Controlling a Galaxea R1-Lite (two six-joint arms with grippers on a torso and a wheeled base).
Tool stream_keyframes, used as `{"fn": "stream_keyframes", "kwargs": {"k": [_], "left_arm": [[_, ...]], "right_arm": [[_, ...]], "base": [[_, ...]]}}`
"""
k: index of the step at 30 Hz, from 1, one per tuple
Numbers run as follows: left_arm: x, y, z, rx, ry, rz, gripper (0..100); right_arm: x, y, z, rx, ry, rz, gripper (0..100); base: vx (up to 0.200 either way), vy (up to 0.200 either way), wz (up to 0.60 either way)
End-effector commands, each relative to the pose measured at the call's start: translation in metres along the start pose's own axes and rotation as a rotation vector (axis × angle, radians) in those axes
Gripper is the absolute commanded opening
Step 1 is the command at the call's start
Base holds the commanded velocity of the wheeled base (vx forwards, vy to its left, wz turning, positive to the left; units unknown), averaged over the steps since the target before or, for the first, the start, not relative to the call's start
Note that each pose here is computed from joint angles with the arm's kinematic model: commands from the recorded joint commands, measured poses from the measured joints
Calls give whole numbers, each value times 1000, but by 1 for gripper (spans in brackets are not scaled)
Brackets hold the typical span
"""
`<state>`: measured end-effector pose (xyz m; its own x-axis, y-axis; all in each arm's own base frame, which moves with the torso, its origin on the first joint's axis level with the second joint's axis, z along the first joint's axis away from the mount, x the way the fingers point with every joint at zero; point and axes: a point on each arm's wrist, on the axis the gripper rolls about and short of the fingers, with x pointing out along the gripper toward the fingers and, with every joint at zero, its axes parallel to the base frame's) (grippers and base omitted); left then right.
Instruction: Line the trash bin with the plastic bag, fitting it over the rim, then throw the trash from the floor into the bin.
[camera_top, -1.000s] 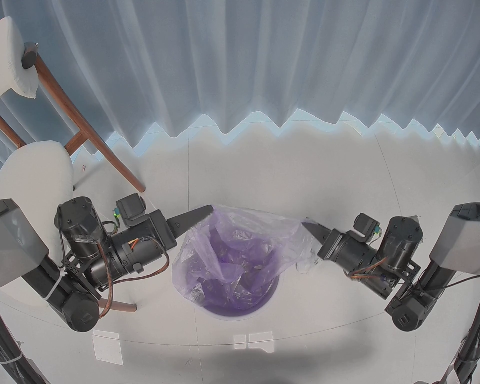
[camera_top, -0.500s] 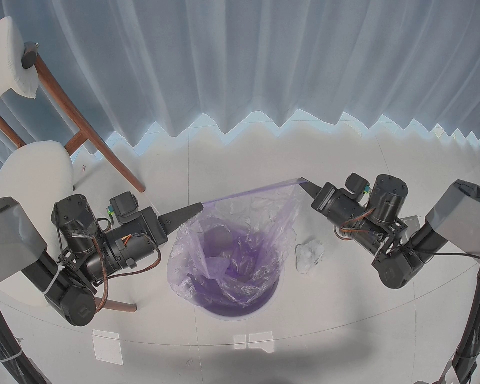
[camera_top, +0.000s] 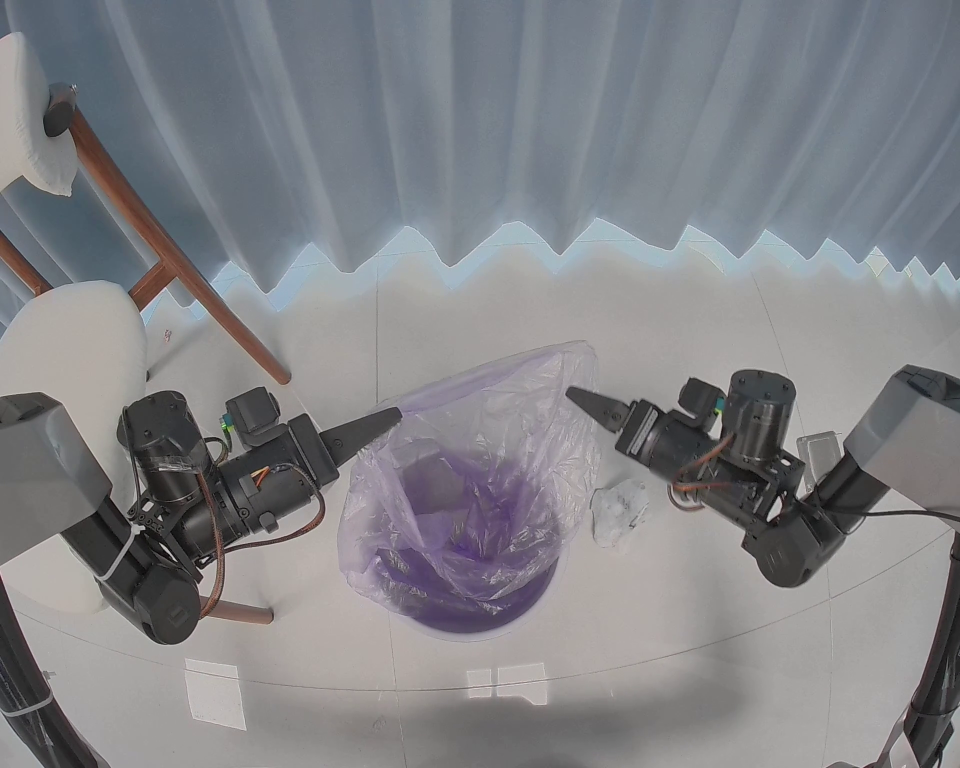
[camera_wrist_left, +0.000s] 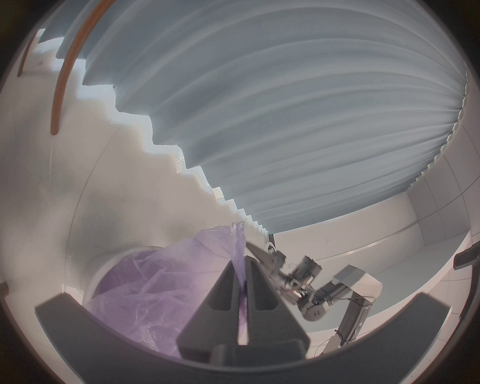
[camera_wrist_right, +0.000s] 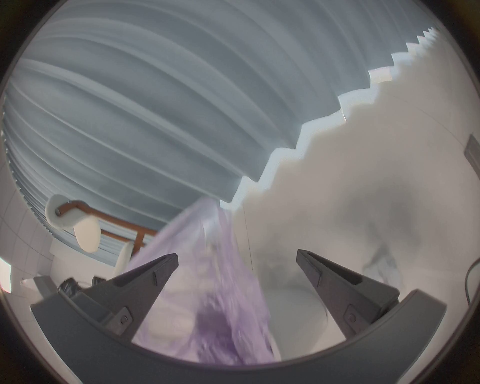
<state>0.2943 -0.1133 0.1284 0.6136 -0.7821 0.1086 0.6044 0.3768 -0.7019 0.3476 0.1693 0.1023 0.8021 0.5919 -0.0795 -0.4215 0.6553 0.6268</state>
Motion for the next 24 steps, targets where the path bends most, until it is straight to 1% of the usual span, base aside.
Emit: {"fn": "stream_keyframes", "kwargs": {"k": [1,2,7,9,17,19,20,24], "left_arm": [[2,4,-1,-4,3,5,0],[2,4,-1,-4,3,5,0],[2,4,-1,-4,3,7,0],[2,4,-1,-4,3,7,0],[2,4,-1,-7,3,8,0],[2,4,-1,-7,3,8,0],[2,4,-1,-7,3,8,0],[1,4,-1,-7,4,9,0]], "right_arm": [[-89,26,-43,17,233,-28,100],[-96,24,-53,20,272,-39,100],[-93,18,-66,22,304,-49,100],[-86,14,-77,18,321,-51,100],[-55,-2,-95,-22,290,-21,100],[-53,-3,-95,-24,287,-19,100],[-44,-4,-95,-40,271,-8,100],[-33,0,-89,-54,233,18,100]], "base": [[0,0,0],[0,0,0],[0,0,0],[0,0,0],[0,0,0],[0,0,0],[0,0,0],[0,0,0]]}}
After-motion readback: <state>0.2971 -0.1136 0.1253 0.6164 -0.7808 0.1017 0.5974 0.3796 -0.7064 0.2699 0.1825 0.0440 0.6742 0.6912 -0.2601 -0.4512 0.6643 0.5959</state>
